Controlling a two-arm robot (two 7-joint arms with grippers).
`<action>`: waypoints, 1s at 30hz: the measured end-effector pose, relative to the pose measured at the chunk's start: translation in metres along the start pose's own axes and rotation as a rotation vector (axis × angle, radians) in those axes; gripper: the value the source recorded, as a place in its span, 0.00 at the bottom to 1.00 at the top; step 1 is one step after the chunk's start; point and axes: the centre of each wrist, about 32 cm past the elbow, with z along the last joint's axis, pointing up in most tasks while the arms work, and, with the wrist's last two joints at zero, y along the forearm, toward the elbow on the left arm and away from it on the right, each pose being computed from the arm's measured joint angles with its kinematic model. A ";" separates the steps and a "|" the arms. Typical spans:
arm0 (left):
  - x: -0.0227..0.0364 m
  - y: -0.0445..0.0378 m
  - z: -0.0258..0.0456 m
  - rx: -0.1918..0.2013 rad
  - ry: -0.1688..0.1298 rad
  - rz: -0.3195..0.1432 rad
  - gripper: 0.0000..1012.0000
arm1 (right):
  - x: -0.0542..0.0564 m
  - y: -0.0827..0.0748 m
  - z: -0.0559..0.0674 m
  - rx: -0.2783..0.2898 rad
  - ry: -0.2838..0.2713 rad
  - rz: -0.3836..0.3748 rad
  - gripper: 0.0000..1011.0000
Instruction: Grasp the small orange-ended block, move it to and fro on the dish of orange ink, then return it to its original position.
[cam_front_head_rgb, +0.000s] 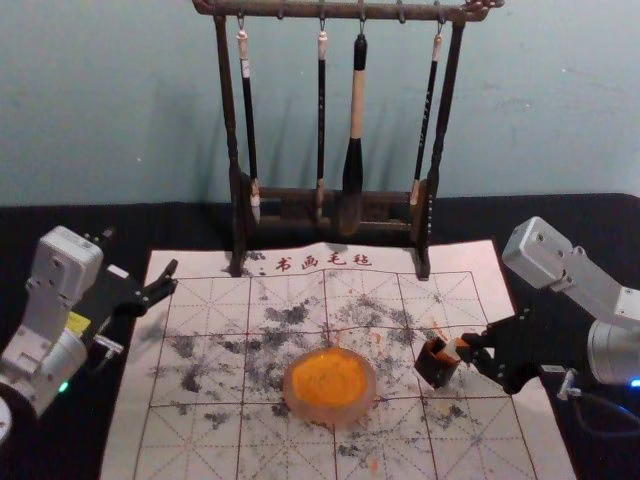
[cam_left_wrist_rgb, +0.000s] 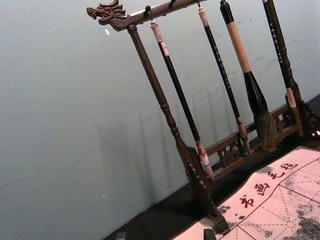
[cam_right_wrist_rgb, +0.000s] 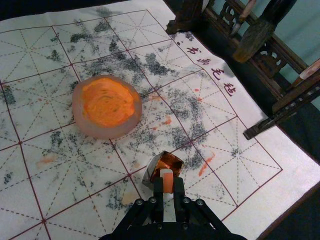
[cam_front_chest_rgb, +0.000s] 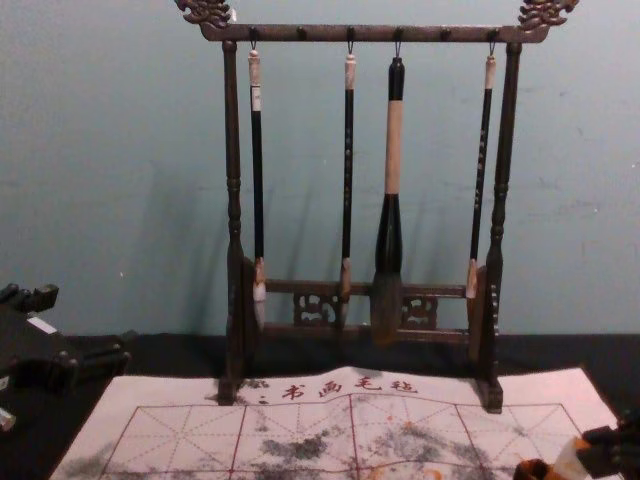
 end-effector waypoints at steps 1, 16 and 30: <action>0.0000 0.0000 0.0000 0.000 0.000 0.000 0.99 | 0.000 0.000 0.000 0.000 0.000 0.000 0.09; 0.0000 0.0000 0.0000 0.000 0.000 0.000 0.99 | 0.000 0.000 0.000 0.001 -0.001 0.000 0.09; 0.0000 0.0000 0.0000 0.000 0.000 0.000 0.99 | 0.000 0.000 0.000 0.002 -0.002 0.000 0.30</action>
